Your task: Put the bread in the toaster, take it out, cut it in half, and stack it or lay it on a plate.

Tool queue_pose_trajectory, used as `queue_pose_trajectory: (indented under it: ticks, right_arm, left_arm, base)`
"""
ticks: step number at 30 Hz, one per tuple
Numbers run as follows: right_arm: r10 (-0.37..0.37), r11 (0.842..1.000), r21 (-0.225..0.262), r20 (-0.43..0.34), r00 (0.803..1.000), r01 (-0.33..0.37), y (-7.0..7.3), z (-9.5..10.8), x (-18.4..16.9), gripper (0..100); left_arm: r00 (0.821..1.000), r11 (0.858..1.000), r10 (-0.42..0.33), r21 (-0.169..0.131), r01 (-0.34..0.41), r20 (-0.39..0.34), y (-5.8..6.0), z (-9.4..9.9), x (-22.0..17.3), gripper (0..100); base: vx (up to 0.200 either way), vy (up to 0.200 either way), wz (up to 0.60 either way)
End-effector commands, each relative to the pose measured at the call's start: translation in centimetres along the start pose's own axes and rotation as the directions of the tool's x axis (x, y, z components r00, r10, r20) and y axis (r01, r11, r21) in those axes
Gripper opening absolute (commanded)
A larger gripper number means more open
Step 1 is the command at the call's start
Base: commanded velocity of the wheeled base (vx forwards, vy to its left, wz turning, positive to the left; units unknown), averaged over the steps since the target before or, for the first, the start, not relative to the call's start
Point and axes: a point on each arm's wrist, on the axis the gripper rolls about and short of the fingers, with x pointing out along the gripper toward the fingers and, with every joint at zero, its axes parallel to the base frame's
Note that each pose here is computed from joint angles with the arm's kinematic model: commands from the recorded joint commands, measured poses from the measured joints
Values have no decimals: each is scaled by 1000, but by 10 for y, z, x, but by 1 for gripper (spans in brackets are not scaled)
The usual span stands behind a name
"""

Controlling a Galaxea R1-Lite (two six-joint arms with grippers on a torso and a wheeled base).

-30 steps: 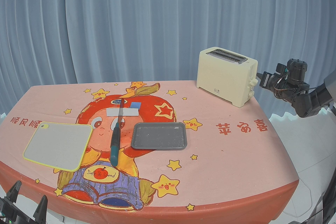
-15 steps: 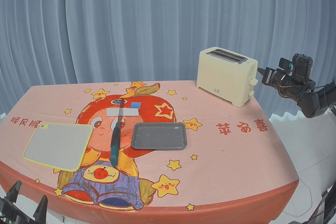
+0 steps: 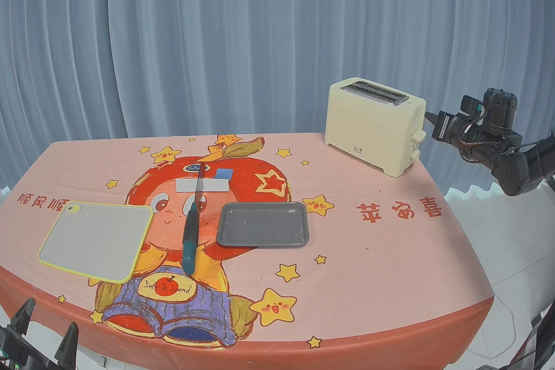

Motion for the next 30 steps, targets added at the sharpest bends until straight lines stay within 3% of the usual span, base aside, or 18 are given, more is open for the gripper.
queue_pose_trajectory:
  ticks: [1,6,19,30]
  right_arm:
    - [2,1000,-2,-1,1000,-2,1,0,-1,0]
    - [5,1000,-7,-8,1000,-5,2,-2,-4,0]
    - [46,999,-27,-19,999,-46,22,-2,-21,0]
    - [59,998,-28,-18,998,-59,28,-1,-32,0]
  left_arm:
    - [1000,1000,0,0,0,-17,0,-5,1,100]
    - [1000,1000,0,0,0,-18,0,-5,1,100]
    - [1000,1000,0,0,0,-17,0,-5,1,100]
    - [1000,1000,0,0,0,-17,0,-5,1,100]
  base:
    - [0,0,0]
    - [0,0,0]
    - [0,0,0]
    - [0,0,0]
